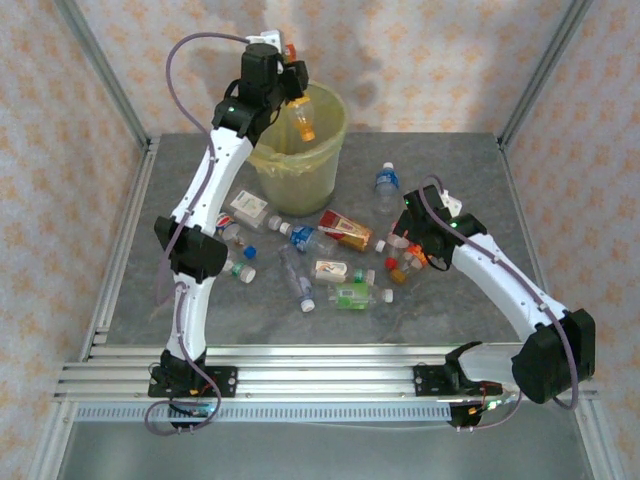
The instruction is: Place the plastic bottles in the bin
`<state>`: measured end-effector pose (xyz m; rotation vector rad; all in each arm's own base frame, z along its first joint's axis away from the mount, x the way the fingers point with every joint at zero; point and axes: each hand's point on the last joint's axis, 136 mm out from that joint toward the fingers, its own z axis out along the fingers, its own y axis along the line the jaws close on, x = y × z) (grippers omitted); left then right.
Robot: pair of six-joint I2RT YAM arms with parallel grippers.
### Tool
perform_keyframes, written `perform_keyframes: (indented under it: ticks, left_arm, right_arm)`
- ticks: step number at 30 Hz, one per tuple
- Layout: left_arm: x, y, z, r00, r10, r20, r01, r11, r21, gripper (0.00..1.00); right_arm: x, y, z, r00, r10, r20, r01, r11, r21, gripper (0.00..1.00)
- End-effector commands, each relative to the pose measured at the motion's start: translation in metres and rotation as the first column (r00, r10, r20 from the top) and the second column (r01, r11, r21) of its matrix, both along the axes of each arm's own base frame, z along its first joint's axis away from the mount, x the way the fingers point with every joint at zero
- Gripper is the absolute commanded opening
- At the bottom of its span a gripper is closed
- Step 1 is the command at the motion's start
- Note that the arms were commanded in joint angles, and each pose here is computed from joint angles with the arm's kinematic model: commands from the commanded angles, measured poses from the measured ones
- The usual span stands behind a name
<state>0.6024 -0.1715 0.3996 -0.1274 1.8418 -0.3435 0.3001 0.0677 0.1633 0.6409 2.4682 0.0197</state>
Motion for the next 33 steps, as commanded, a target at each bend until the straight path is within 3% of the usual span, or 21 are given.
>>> perform_keyframes:
  ticks: [1, 20, 26, 33]
  left_arm:
    - [0.002, 0.006, -0.003, 1.0, 0.019, -0.002, -0.019, 0.998, 0.058, 0.25]
    - [0.017, -0.008, -0.088, 0.982, 0.007, -0.187, 0.012, 0.995, 0.1, 0.38]
    - [0.021, -0.008, -0.092, 0.983, 0.014, -0.184, 0.006, 0.994, 0.105, 0.72]
    - [0.021, -0.003, -0.061, 0.994, 0.029, -0.109, -0.018, 0.994, 0.104, 0.94]
  right_arm:
    - [-0.004, -0.005, -0.001, 1.0, -0.025, 0.006, 0.025, 1.0, 0.01, 0.99]
    - [-0.015, -0.009, -0.024, 0.995, -0.058, -0.081, 0.058, 0.998, -0.008, 0.99]
    - [-0.019, -0.009, -0.033, 0.992, -0.063, -0.106, 0.062, 0.998, -0.014, 0.99]
    - [-0.02, -0.009, -0.039, 0.99, -0.062, -0.128, 0.06, 0.998, -0.021, 0.99]
